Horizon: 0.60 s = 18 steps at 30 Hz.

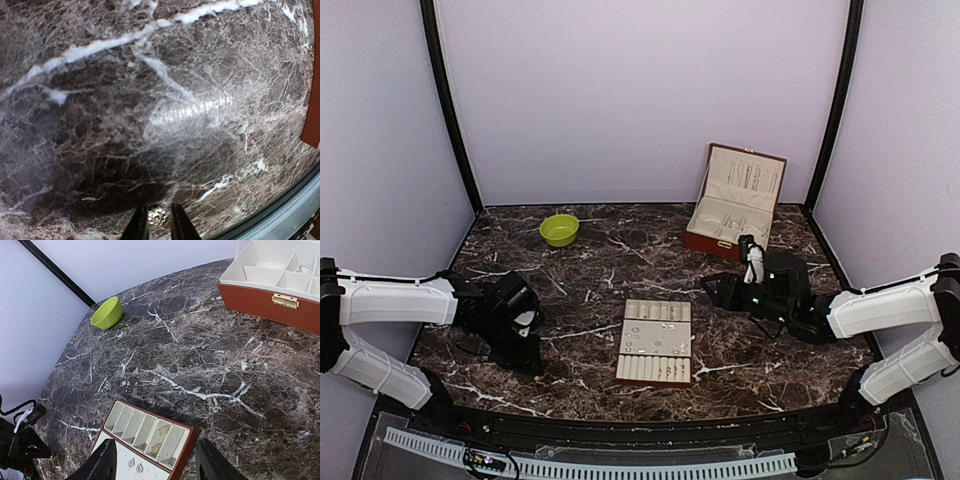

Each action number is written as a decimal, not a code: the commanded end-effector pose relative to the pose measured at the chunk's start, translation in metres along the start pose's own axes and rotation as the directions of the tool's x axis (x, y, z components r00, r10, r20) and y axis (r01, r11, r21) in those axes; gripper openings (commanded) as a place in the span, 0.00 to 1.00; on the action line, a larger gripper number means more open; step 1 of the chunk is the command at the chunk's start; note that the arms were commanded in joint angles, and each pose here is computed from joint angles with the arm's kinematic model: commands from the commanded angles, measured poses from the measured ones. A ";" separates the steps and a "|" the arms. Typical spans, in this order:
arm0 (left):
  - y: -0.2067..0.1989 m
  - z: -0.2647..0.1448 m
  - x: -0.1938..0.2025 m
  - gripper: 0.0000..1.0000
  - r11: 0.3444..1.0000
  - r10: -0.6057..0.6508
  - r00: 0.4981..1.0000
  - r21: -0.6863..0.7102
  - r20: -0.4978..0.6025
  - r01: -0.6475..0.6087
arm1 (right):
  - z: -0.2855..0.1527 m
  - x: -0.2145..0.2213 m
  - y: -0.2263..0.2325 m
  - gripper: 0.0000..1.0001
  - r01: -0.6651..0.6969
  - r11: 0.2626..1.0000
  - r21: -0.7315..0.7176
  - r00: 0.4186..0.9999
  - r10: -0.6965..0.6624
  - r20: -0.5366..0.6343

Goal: Organize the mixed jewelry
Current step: Pick up the earring from the center of the board.

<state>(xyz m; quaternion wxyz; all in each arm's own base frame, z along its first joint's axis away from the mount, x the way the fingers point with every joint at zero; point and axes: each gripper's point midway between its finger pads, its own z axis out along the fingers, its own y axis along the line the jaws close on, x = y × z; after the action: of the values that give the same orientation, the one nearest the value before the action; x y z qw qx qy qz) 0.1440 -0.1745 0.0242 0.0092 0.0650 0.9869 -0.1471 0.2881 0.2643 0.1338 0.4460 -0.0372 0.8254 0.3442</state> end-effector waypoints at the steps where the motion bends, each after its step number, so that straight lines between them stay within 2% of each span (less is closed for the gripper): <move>1: -0.002 -0.003 -0.001 0.16 1.000 0.026 1.000 -0.007 -0.001 -0.026 | -0.004 -0.011 0.002 0.54 0.003 1.000 -0.014 0.999 -0.003 0.047; 7: 0.000 -0.002 0.000 0.12 1.000 0.019 1.000 -0.022 -0.005 -0.019 | -0.002 -0.010 0.001 0.54 0.008 1.000 -0.010 0.999 -0.008 0.039; 12: 0.000 0.000 0.000 0.01 1.000 0.023 1.000 -0.019 -0.015 -0.023 | -0.005 -0.013 0.000 0.54 0.011 1.000 -0.001 0.998 -0.011 0.054; 18: -0.005 -0.010 -0.010 0.00 1.000 0.026 0.999 -0.008 0.046 -0.026 | -0.011 -0.016 -0.001 0.55 0.004 1.000 0.000 0.997 -0.004 0.072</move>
<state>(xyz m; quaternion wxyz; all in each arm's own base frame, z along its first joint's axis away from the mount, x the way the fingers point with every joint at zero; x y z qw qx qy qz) 0.1441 -0.1743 0.0214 0.0065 0.0720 0.9875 -0.1400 0.2874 0.2604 0.1390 0.4549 -0.0347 0.8209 0.3434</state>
